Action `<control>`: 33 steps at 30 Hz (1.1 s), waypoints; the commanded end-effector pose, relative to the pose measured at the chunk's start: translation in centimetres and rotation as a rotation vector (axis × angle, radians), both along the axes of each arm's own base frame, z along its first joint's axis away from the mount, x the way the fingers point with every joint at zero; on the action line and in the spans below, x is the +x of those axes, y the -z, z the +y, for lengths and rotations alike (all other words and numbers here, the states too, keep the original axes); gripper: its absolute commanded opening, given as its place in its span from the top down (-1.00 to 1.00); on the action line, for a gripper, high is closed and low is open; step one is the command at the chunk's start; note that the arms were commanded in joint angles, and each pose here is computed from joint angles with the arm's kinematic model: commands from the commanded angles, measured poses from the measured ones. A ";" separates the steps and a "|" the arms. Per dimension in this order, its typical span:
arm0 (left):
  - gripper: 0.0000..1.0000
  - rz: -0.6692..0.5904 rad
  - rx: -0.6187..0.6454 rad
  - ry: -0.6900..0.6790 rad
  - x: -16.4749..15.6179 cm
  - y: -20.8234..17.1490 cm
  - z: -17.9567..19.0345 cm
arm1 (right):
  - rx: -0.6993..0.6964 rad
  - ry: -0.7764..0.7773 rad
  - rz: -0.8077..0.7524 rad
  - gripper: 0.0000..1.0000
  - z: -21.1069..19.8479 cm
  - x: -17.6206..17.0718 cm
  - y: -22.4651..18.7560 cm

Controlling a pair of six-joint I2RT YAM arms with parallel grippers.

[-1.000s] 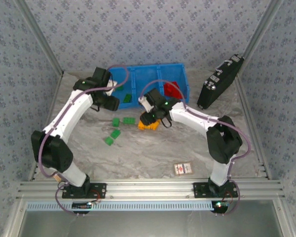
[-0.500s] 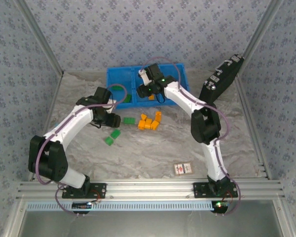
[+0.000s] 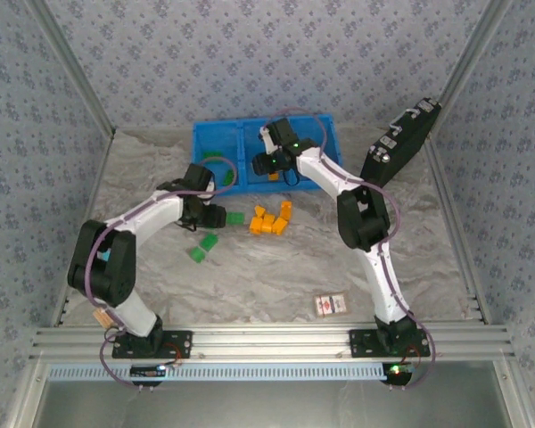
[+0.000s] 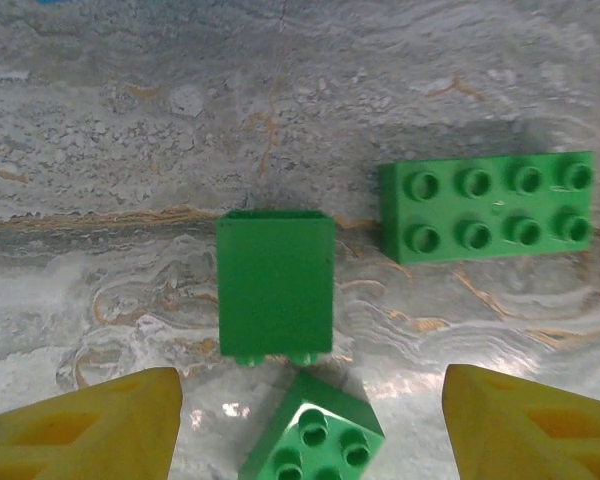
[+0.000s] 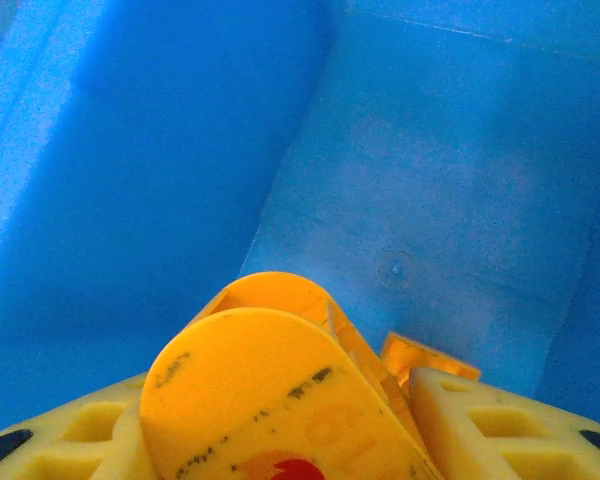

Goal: Sort the legos into containers by color
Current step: Place the lego in the container, then pick up the lego from the center of the table.

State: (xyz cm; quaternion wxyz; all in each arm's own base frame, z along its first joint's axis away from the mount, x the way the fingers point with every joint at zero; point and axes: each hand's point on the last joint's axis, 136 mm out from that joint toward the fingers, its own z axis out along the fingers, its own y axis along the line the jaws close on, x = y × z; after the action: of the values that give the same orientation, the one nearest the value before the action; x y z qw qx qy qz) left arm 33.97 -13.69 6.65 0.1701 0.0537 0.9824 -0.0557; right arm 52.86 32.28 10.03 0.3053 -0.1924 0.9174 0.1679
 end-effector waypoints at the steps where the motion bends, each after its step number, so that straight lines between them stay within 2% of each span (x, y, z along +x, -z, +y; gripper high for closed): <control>1: -0.39 -0.043 0.010 -0.029 1.1 0.2 0.0 | 0.028 -0.018 0.000 0.23 1.2 0.1 0.1; 7: -0.39 -0.015 0.026 -0.044 1.5 1.9 0.0 | 0.030 -0.033 0.003 0.05 1.5 -0.2 0.3; 15: -0.33 0.003 0.060 -0.046 1.7 3.2 0.3 | 0.040 -0.028 -0.010 -0.33 1.3 -0.4 -0.6; 19: -0.28 0.005 0.065 -0.047 1.9 3.6 0.3 | 0.047 -0.043 -0.024 -0.35 1.7 -0.9 -1.3; 33: 0.12 -0.014 0.102 -0.031 2.4 4.1 0.7 | 0.057 -0.100 -0.069 -0.33 2.2 -3.4 -4.9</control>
State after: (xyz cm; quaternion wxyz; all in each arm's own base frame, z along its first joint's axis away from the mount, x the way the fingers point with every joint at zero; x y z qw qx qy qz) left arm 35.48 -12.68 2.33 0.1609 0.0369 0.9863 -0.0065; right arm 50.36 33.83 11.91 0.3146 -0.2166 0.9046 0.1892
